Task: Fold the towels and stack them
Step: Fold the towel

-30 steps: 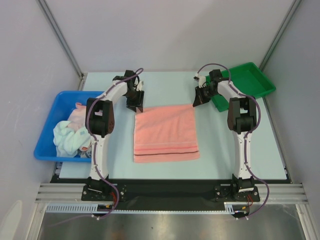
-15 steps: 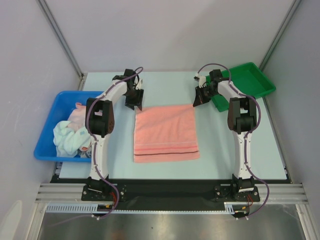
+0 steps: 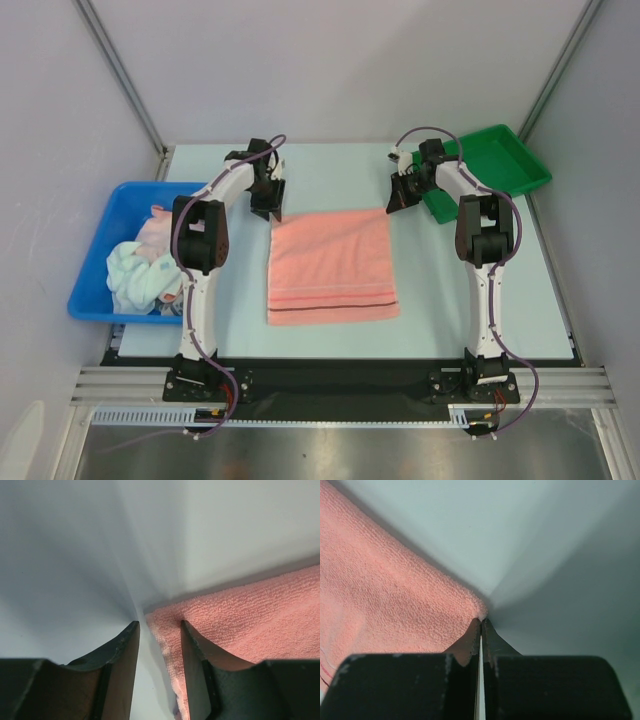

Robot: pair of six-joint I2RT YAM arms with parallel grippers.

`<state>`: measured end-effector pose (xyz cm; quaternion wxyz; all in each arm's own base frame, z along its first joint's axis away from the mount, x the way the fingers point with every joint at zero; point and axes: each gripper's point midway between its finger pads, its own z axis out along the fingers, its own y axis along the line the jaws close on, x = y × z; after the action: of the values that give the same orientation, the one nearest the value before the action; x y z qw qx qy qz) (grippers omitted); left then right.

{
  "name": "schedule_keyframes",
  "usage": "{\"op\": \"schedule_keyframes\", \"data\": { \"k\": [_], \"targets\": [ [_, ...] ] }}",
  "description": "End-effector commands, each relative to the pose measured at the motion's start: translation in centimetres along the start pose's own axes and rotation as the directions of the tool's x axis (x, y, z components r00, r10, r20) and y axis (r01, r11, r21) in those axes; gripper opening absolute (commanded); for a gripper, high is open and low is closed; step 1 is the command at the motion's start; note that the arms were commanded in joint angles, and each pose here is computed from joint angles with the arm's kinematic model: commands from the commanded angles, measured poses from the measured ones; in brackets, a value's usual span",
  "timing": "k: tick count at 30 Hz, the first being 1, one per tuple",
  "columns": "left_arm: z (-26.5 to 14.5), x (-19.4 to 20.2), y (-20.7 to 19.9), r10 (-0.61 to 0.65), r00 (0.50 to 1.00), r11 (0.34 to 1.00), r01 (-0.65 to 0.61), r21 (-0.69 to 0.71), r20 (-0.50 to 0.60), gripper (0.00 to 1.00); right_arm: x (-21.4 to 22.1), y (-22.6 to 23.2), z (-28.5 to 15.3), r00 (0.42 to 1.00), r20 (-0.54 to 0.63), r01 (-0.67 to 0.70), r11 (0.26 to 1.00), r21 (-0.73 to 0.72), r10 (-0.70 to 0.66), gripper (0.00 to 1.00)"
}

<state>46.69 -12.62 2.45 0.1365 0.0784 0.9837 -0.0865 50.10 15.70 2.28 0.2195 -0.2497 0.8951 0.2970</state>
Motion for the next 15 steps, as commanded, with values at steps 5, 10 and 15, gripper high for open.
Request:
{"op": "schedule_keyframes", "data": {
  "k": [5,10,15],
  "targets": [
    [0.4,0.8,-0.6,0.004,1.0,1.0,-0.004,0.007,-0.031,0.35,-1.9,-0.8,-1.4,0.998,0.04,0.044,0.998,0.049,-0.046,0.0],
    [1.4,1.3,-0.6,-0.014,0.998,1.0,0.014,0.008,-0.059,0.1,-2.1,-0.5,-1.1,0.998,0.043,0.047,0.998,0.046,-0.049,0.0],
    [-0.2,-1.9,-1.3,-0.02,0.999,0.999,0.018,0.033,0.044,0.0,-3.2,-0.3,-0.6,0.996,0.065,0.06,0.996,0.071,-0.065,0.0]
  ]
}}
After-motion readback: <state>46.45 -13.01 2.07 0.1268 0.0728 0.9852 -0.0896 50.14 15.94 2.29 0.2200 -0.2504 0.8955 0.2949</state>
